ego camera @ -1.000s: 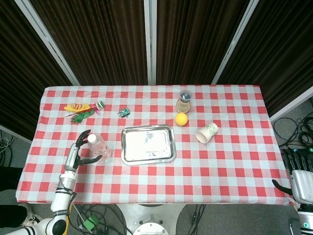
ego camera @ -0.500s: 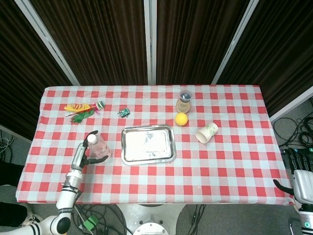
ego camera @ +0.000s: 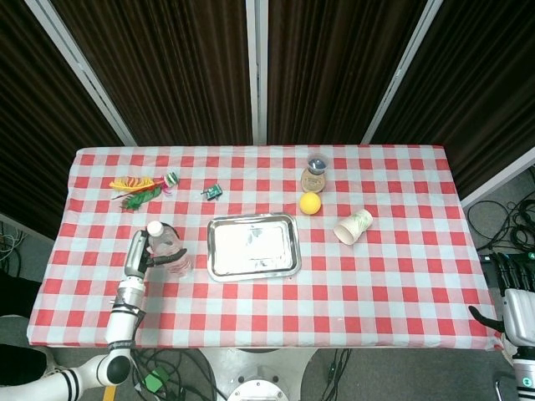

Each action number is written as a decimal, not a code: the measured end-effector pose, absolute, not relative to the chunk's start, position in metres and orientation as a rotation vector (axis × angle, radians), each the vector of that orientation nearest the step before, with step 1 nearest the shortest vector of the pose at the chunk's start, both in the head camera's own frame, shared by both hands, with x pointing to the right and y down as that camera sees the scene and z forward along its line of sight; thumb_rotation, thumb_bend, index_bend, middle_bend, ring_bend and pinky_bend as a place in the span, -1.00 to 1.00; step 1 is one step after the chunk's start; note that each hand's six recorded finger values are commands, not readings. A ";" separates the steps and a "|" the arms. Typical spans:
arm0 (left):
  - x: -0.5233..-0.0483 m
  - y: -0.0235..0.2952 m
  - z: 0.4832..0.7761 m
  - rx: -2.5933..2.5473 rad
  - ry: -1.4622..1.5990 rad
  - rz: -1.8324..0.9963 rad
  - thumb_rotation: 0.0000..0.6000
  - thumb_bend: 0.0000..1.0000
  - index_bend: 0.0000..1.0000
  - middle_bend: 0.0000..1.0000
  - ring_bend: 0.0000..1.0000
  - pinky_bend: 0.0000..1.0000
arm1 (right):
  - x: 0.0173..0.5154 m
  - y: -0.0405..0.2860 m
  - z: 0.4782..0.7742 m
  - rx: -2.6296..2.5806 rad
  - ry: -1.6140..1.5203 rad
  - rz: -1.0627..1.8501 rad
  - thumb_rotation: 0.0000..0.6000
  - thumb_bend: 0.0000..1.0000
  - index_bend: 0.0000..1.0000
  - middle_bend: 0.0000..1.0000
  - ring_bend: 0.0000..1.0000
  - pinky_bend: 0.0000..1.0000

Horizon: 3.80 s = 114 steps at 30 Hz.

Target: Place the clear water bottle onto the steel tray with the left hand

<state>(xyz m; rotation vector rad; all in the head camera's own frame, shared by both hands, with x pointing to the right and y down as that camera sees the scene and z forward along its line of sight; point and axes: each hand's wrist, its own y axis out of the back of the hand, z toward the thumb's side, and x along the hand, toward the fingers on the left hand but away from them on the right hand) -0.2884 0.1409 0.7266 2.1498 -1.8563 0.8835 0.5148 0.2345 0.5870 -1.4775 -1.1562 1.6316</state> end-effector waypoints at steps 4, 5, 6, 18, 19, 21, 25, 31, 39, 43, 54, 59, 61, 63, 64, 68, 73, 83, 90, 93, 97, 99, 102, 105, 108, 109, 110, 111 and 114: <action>-0.287 0.134 0.719 2.156 -1.871 0.868 1.00 -0.56 0.33 0.41 0.07 0.10 | 0.515 0.235 0.587 -1.478 -1.150 1.637 1.00 -0.83 -0.97 -0.92 -1.00 -1.00; -0.285 0.131 0.714 2.171 -1.875 0.862 1.00 -0.55 0.33 0.41 0.07 0.10 | 0.515 0.235 0.587 -1.478 -1.150 1.637 1.00 -0.83 -0.97 -0.92 -1.00 -1.00; -0.284 0.128 0.712 2.182 -1.878 0.859 1.00 -0.55 0.33 0.41 0.07 0.10 | 0.515 0.235 0.587 -1.479 -1.150 1.639 1.00 -0.83 -0.97 -0.92 -1.00 -1.00; -0.244 0.030 0.623 2.462 -1.988 0.622 1.00 -0.55 0.33 0.41 0.07 0.10 | 0.514 0.238 0.589 -1.496 -1.129 1.659 1.00 -0.83 -0.97 -0.92 -1.00 -1.00; -0.246 0.033 0.626 2.458 -1.983 0.636 1.00 -0.55 0.33 0.40 0.07 0.09 | 0.514 0.238 0.589 -1.496 -1.129 1.659 1.00 -0.83 -0.97 -0.92 -1.00 -1.00; -0.251 0.047 0.640 2.429 -1.949 0.692 1.00 -0.56 0.32 0.40 0.07 0.09 | 0.514 0.237 0.589 -1.496 -1.130 1.657 1.00 -0.83 -0.97 -0.92 -1.00 -1.00; -0.254 0.063 0.660 2.412 -1.876 0.764 1.00 -0.56 0.32 0.40 0.07 0.09 | 0.514 0.238 0.588 -1.498 -1.126 1.654 1.00 -0.83 -0.97 -0.92 -1.00 -1.00; -0.241 0.016 0.619 2.512 -1.974 0.596 1.00 -0.56 0.31 0.39 0.07 0.10 | 0.514 0.239 0.590 -1.502 -1.112 1.665 1.00 -0.82 -0.97 -0.92 -1.00 -1.00; -0.270 0.058 0.664 2.426 -1.901 0.805 1.00 -0.56 0.31 0.38 0.07 0.09 | 0.514 0.239 0.590 -1.512 -1.114 1.672 1.00 -0.83 -0.97 -0.92 -1.00 -1.00; -0.274 0.055 0.666 2.439 -1.909 0.818 1.00 -0.55 0.30 0.37 0.07 0.10 | 0.514 0.239 0.589 -1.508 -1.115 1.668 1.00 -0.83 -0.97 -0.92 -1.00 -1.00; -0.220 0.051 0.673 2.525 -1.824 0.709 1.00 -0.56 0.28 0.35 0.07 0.09 | 0.516 0.239 0.586 -1.493 -1.128 1.657 1.00 -0.82 -0.97 -0.92 -1.00 -1.00; -0.259 0.012 0.655 2.495 -1.967 0.764 1.00 -0.56 0.28 0.35 0.07 0.09 | 0.515 0.240 0.590 -1.507 -1.110 1.671 1.00 -0.82 -0.97 -0.91 -1.00 -1.00; -0.248 0.014 0.656 2.512 -1.937 0.742 1.00 -0.56 0.28 0.35 0.07 0.09 | 0.516 0.240 0.592 -1.513 -1.098 1.687 1.00 -0.82 -0.97 -0.91 -1.00 -1.00; -0.233 0.022 0.662 2.514 -1.900 0.709 1.00 -0.56 0.28 0.35 0.07 0.09 | 0.517 0.239 0.592 -1.514 -1.104 1.693 1.00 -0.82 -0.97 -0.91 -1.00 -1.00; -0.228 0.024 0.664 2.508 -1.895 0.699 1.00 -0.56 0.28 0.35 0.07 0.09 | 0.517 0.239 0.591 -1.515 -1.109 1.692 1.00 -0.82 -0.97 -0.91 -1.00 -1.00; -0.243 0.018 0.662 2.479 -1.952 0.724 1.00 -0.56 0.28 0.34 0.07 0.09 | 0.517 0.238 0.590 -1.528 -1.121 1.688 1.00 -0.82 -0.97 -0.91 -1.00 -1.00; -0.252 0.010 0.650 2.516 -1.960 0.743 1.00 -0.56 0.28 0.34 0.07 0.09 | 0.514 0.239 0.595 -1.539 -1.081 1.706 1.00 -0.82 -0.97 -0.91 -1.00 -1.00; -0.186 0.055 0.674 2.491 -1.912 0.582 1.00 -0.59 0.24 0.34 0.07 0.09 | 0.516 0.239 0.591 -1.527 -1.109 1.690 1.00 -0.82 -0.97 -0.91 -1.00 -1.00; -0.162 0.085 0.696 2.516 -1.888 0.591 1.00 -0.61 0.23 0.32 0.05 0.08 | 0.516 0.238 0.592 -1.531 -1.116 1.696 1.00 -0.82 -0.99 -0.91 -1.00 -1.00; -0.155 0.097 0.703 2.559 -1.851 0.607 1.00 -0.62 0.22 0.31 0.04 0.07 | 0.515 0.237 0.594 -1.533 -1.112 1.696 1.00 -0.82 -1.00 -0.91 -1.00 -1.00; -0.150 0.107 0.712 2.543 -1.834 0.614 1.00 -0.62 0.22 0.31 0.04 0.07 | 0.515 0.238 0.594 -1.532 -1.111 1.705 1.00 -0.82 -1.00 -0.91 -1.00 -1.00; -0.149 0.111 0.716 2.545 -1.829 0.625 1.00 -0.62 0.22 0.31 0.04 0.07 | 0.516 0.237 0.595 -1.530 -1.118 1.707 1.00 -0.82 -1.00 -0.91 -1.00 -1.00; -0.146 0.115 0.722 2.561 -1.826 0.644 1.00 -0.62 0.22 0.31 0.04 0.07 | 0.516 0.237 0.595 -1.529 -1.117 1.709 1.00 -0.82 -1.00 -0.91 -1.00 -1.00; -0.143 0.119 0.731 2.568 -1.823 0.667 1.00 -0.62 0.22 0.31 0.04 0.07 | 0.516 0.237 0.595 -1.529 -1.121 1.713 1.00 -0.82 -1.00 -0.91 -1.00 -1.00; -0.142 0.121 0.740 2.565 -1.820 0.692 1.00 -0.62 0.22 0.30 0.04 0.07 | 0.517 0.237 0.595 -1.532 -1.128 1.716 1.00 -0.82 -1.00 -0.91 -1.00 -1.00; -0.141 0.121 0.743 2.562 -1.819 0.699 1.00 -0.62 0.22 0.30 0.04 0.07 | 0.518 0.237 0.595 -1.533 -1.129 1.717 1.00 -0.82 -1.00 -0.91 -1.00 -1.00; -0.142 0.121 0.747 2.558 -1.819 0.708 1.00 -0.62 0.22 0.29 0.04 0.07 | 0.518 0.237 0.595 -1.535 -1.129 1.719 1.00 -0.82 -1.00 -0.91 -1.00 -1.00; -0.142 0.121 0.749 2.554 -1.821 0.714 1.00 -0.62 0.22 0.29 0.04 0.07 | 0.518 0.237 0.595 -1.536 -1.129 1.719 1.00 -0.82 -1.00 -0.91 -1.00 -1.00; -0.143 0.121 0.756 2.538 -1.830 0.723 1.00 -0.62 0.20 0.28 0.03 0.06 | 0.518 0.237 0.595 -1.538 -1.130 1.722 1.00 -0.82 -1.00 -0.91 -1.00 -1.00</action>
